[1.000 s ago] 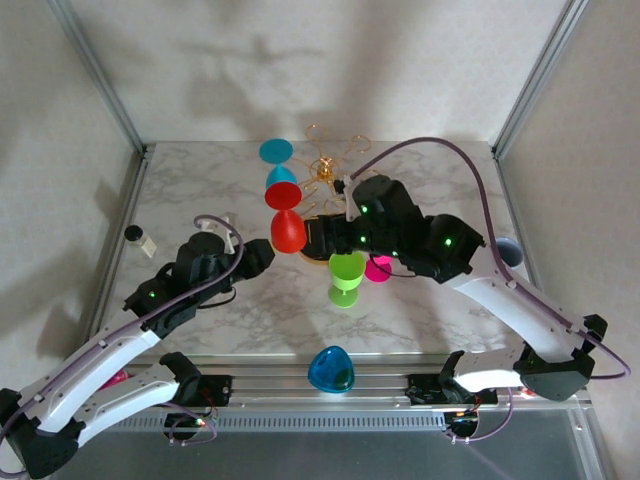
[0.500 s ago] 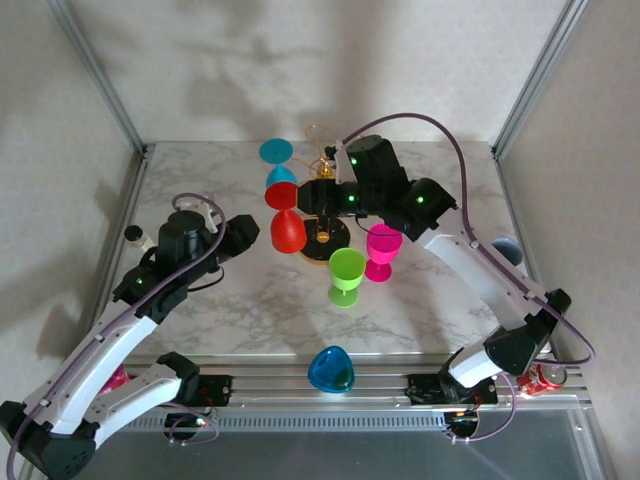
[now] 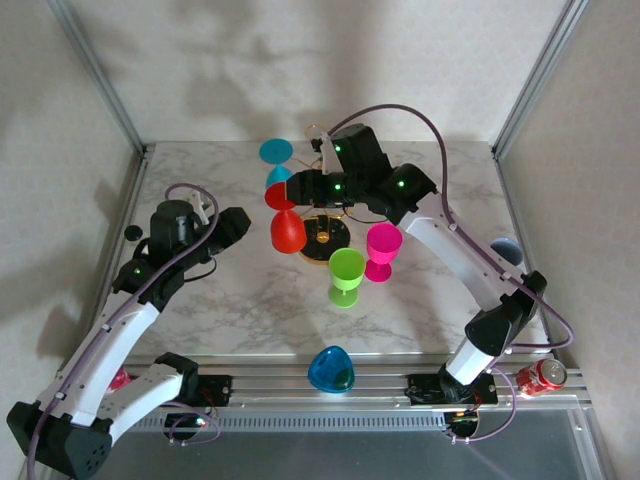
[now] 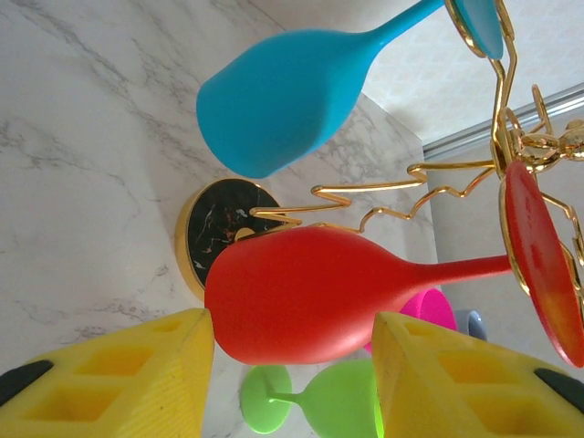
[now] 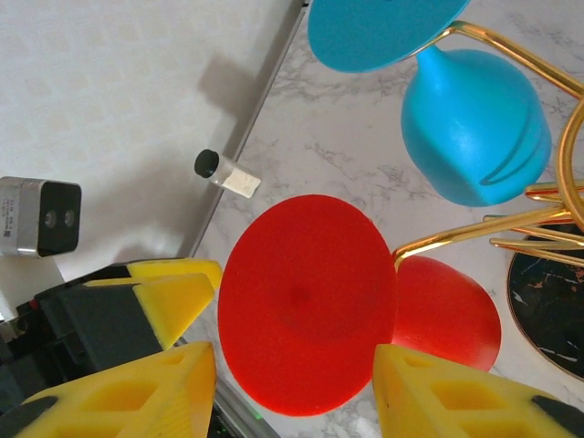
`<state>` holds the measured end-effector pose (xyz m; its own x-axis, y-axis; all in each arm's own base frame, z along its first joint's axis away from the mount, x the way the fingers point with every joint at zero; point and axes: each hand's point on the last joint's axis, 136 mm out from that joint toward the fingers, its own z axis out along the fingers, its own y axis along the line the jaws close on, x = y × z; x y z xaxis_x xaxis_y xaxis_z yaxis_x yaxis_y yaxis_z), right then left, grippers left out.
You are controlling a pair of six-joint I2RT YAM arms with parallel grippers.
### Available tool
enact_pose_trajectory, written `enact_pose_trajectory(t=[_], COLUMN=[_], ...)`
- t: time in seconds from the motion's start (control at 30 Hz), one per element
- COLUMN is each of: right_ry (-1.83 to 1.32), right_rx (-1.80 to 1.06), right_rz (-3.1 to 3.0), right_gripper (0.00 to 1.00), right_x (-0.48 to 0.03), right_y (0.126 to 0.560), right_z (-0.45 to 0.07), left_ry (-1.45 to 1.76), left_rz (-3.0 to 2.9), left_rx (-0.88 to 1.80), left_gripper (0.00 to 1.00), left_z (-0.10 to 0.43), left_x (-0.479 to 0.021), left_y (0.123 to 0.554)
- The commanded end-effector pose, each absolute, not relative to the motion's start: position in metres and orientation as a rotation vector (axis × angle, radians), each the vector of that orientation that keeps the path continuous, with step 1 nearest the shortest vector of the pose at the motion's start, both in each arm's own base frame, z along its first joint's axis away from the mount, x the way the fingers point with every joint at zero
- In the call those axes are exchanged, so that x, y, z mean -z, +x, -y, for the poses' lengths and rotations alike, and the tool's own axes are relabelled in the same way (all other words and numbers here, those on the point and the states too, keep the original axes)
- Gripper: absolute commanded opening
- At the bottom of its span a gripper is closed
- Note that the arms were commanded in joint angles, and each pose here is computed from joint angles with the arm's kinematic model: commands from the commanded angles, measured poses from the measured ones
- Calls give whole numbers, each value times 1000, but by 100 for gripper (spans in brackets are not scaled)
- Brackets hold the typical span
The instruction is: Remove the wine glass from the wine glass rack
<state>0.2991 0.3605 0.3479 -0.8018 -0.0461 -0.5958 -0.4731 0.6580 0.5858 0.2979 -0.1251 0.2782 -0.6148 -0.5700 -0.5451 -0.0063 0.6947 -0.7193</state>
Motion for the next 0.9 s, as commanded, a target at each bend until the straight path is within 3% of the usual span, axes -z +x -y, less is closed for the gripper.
enact_pose_trajectory(t=[0.0, 0.87], right_ry=[-398, -412], right_rx=[-985, -959], right_rz=[-2342, -2402], right_gripper=[48, 46], right_x=[-349, -335], right_y=[304, 313], right_z=[-354, -365], left_ry=[-384, -381], left_rz=[-2048, -1995], left_rx=[911, 961], left_gripper=[50, 50], left_z=[127, 124], left_x=[-294, -301], left_y=[300, 304])
